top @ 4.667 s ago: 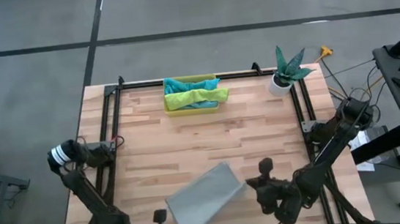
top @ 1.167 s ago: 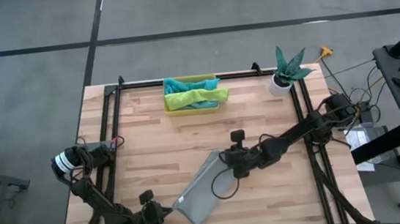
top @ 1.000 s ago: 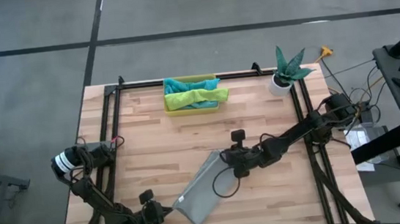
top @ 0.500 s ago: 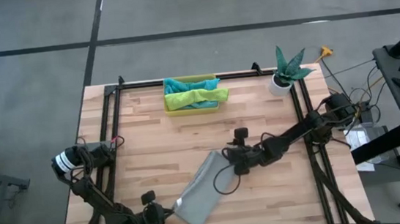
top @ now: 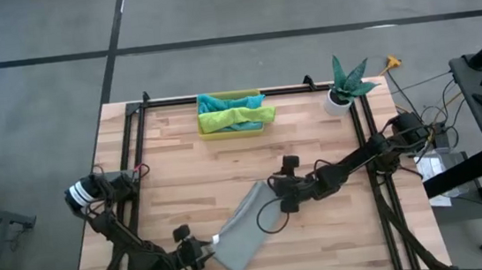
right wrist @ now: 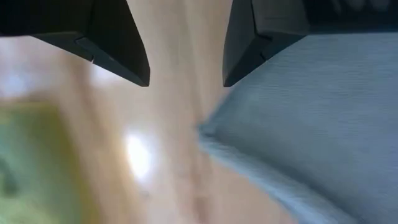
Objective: Roll microfiber towels into tight, uniform cylinder then place into a basket
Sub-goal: Roll the gray towel
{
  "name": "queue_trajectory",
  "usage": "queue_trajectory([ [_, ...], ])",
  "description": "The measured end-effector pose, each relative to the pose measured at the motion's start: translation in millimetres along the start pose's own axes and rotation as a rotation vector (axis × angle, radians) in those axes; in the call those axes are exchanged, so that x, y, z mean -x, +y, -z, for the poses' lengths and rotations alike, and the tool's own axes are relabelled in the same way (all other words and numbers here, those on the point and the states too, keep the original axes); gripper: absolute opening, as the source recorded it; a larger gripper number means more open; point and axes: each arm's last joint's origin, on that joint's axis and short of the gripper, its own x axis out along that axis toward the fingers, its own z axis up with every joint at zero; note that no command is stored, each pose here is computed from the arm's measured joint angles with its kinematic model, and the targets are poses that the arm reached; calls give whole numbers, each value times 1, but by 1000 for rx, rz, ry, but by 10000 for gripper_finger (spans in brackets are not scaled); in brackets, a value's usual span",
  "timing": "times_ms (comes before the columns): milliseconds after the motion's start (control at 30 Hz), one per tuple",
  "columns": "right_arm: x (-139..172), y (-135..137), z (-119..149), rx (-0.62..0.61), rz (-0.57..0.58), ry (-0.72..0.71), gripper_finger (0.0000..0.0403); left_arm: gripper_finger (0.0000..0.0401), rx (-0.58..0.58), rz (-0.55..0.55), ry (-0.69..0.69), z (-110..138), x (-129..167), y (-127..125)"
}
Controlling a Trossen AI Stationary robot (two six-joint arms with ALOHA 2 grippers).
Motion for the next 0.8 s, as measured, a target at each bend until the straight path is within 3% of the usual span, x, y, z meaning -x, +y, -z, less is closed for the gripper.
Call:
queue_trajectory([
  [200, 1, 7, 1, -42, -228, 33, 199, 179, 5, -16, -11, -2, -3, 2],
  [667, 4, 5, 10, -125, -196, 145, 198, 187, 13, -1, 8, -4, 1, 0],
  [800, 13, 6, 9, -91, -198, 169, 198, 187, -33, -28, 24, -2, 1, 4],
])
